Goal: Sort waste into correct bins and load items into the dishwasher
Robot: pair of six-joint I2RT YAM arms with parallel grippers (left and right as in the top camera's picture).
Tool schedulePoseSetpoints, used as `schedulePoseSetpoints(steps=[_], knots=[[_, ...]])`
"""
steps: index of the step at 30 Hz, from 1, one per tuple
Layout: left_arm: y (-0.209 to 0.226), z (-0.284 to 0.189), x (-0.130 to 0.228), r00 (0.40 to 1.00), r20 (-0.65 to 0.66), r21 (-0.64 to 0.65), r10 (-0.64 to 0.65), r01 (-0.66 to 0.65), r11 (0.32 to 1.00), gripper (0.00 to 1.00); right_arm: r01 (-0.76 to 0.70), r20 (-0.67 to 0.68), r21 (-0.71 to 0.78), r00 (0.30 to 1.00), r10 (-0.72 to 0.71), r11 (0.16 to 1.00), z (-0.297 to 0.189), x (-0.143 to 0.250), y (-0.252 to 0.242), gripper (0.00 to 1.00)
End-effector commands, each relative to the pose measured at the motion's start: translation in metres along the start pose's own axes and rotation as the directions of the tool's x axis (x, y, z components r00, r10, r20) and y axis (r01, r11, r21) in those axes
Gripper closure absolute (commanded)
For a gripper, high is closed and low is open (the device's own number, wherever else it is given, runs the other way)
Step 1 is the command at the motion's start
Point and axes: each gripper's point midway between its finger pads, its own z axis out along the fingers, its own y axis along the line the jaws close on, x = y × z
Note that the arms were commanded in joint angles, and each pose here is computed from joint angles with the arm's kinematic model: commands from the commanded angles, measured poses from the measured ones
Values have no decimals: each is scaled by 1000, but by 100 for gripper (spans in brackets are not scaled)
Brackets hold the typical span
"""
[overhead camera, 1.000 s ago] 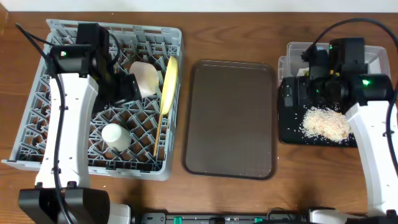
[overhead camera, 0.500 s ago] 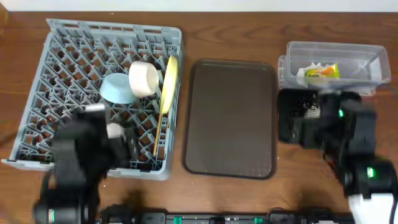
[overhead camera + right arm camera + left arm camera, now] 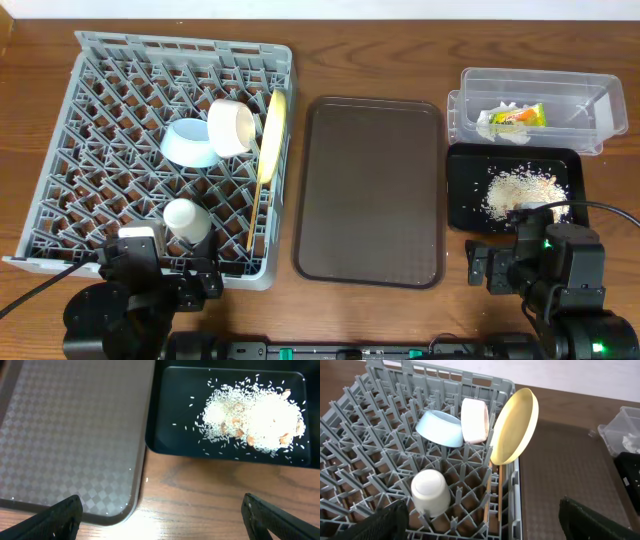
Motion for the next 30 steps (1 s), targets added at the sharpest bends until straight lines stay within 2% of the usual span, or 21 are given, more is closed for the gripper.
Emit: schedulePoseSetpoints(steps=[1,9,11,14,16,18,21,26,30], knots=[[-1,2,3,1000,-9,7,11,-11,1000,4,-6,-6,3,1000,6,1000,1,3,0,1],[-1,2,3,1000,-10,7,11,-11,1000,4,2,15,-3,1000,-2,1000,-3,3,1,1],[-1,2,3,1000,-10,7,11,-11,1000,4,16,60,19,998,-17,1000,-11,1,-2,1],[-1,2,3,1000,-10,7,11,-11,1000,4,35,200,14,979,-37,999,-23,-15,0,1],[-1,2,3,1000,-10,7,11,-11,1000,4,74,356,22,931,-77,997,-30,-33,2,1],[-1,2,3,1000,-9,7,11,-11,1000,4,82,448,24,890,-83,996,-28,-41,2,1],[-1,2,3,1000,-10,7,11,-11,1000,4,98,611,17,787,-88,995,-20,-54,5,1],[-1,2,3,1000,-10,7,11,-11,1000,4,128,785,13,613,-89,992,-14,-74,10,1],[-1,2,3,1000,-10,7,11,-11,1000,4,132,843,21,531,-89,991,0,-75,9,1]])
